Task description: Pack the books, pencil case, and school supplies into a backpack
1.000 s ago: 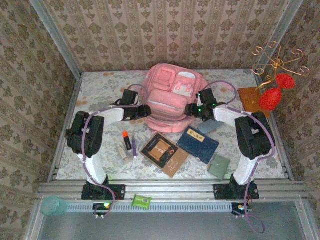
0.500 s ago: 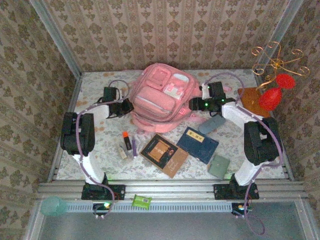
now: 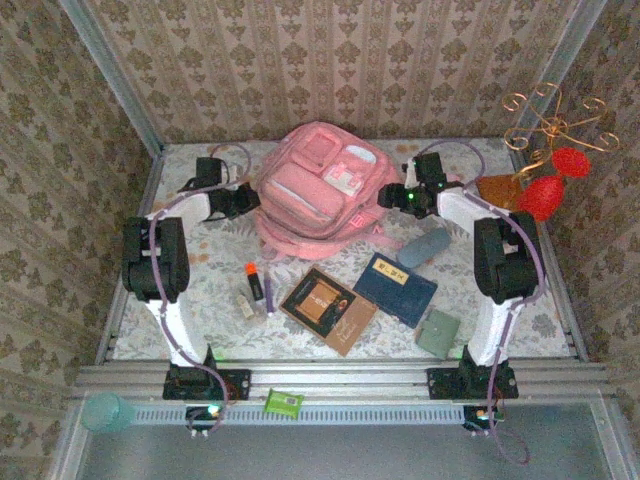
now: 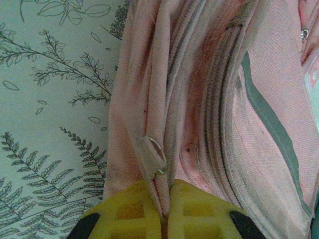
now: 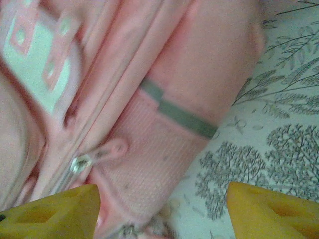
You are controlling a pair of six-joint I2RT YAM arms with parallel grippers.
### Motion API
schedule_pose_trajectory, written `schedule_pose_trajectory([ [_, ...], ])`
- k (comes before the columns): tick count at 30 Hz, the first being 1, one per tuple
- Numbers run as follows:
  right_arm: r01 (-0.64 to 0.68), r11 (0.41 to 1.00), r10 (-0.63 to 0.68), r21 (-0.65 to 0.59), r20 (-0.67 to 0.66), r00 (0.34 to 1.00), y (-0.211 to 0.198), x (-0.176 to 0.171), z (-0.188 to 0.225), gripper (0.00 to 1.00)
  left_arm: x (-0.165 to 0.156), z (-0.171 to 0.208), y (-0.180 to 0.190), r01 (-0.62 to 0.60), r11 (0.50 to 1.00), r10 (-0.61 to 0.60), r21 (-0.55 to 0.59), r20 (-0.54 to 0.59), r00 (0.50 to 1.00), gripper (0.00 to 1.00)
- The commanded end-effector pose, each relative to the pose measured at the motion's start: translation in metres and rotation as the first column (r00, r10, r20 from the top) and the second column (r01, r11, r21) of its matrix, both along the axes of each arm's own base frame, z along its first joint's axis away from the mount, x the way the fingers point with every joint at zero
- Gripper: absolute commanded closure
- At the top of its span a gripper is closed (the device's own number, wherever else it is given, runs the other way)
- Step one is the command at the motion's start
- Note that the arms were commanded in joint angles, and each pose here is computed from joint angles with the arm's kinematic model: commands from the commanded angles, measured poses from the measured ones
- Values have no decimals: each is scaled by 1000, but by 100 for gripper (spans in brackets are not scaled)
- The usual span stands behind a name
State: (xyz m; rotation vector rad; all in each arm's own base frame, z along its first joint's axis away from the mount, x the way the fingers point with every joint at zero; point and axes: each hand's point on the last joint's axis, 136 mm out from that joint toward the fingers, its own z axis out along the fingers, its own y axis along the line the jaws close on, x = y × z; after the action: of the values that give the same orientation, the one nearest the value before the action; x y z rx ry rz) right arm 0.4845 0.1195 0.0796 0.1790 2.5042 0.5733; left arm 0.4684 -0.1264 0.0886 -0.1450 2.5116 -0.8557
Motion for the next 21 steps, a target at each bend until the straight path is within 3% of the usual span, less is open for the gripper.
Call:
schedule_pose_trajectory([
  [1,149,986,-142,73,-85,986,-2,16,-25,32,10,17,-5,84,996,-83,-19,63,995,100],
  [5,211,973,-204,92,-82,976,-5,30,-36,39,17,18,-7,115,993,-114,-4,64,991,100],
  [12,206,954,-196,218,-69,978,12,36,-23,85,44,14,-8,117,993,-116,-8,68,991,99],
  [21,296,876,-313,381,-18,950,16,-6,15,95,101,13,2,17,999,-20,39,75,997,60],
])
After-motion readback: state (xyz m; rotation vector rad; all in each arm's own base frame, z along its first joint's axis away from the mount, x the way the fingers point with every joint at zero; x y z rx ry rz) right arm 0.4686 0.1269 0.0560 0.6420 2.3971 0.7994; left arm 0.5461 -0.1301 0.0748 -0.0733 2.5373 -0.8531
